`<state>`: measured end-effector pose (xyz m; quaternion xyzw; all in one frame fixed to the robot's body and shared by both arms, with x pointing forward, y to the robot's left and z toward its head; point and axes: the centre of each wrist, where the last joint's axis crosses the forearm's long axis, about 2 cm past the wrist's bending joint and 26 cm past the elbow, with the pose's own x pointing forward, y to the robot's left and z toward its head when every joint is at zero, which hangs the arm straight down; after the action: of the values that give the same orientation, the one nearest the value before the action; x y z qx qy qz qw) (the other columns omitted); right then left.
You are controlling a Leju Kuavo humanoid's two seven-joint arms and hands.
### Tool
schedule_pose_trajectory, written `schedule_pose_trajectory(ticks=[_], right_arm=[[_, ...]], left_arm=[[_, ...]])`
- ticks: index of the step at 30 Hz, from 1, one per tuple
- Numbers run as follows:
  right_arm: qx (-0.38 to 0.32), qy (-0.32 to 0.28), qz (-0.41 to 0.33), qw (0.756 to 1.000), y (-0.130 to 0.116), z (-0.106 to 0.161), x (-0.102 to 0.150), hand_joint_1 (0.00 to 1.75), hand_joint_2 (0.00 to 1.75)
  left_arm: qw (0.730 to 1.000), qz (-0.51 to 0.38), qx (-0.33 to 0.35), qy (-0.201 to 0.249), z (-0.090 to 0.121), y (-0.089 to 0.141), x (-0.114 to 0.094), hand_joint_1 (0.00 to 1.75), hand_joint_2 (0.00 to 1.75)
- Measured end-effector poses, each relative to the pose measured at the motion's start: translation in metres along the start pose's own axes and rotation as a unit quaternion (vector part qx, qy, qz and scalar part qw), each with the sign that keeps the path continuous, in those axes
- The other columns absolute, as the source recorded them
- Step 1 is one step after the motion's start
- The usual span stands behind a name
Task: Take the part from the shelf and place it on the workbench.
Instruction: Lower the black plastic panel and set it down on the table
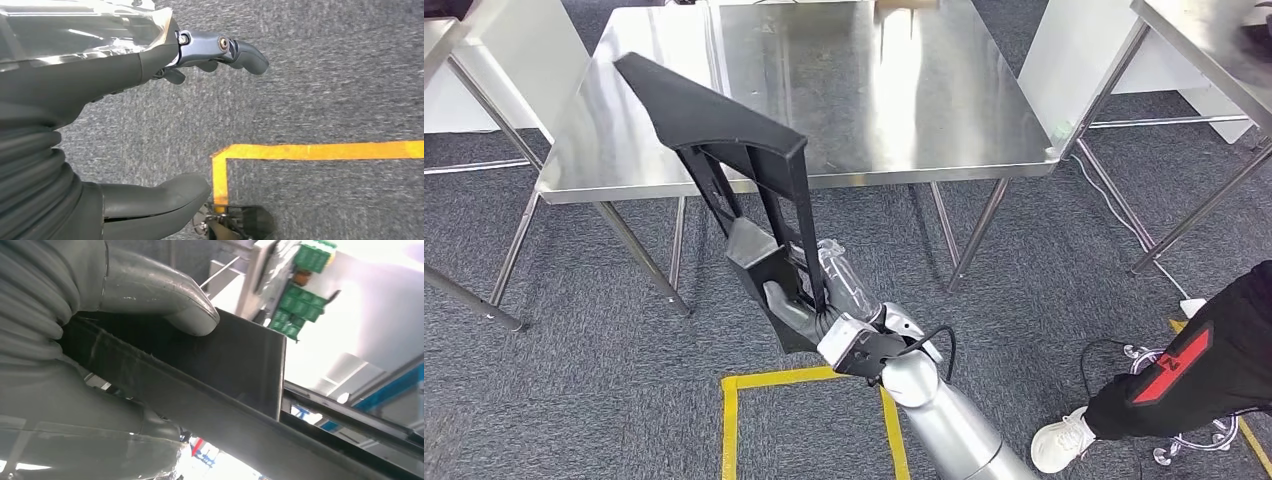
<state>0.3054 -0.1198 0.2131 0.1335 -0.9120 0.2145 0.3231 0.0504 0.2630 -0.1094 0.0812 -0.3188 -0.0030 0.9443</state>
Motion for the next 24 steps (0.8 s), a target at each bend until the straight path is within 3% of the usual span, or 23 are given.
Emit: schedule_pose_trajectory(ticks=[8, 24], right_arm=[[0.014, 0.003, 0.04, 0.999, -0.008, -0.003, -0.002, 1.75, 1.75], [0.044, 0.0, 0.108, 0.993, -0.028, -0.053, -0.003, 1.75, 1.75]], left_arm=[[1.0, 0.002, -0.006, -0.001, 0.002, -0.004, -0.002, 0.0, 1.75], [1.0, 0.0, -0.004, 0.005, 0.002, -0.007, 0.0, 0.0, 1.75]])
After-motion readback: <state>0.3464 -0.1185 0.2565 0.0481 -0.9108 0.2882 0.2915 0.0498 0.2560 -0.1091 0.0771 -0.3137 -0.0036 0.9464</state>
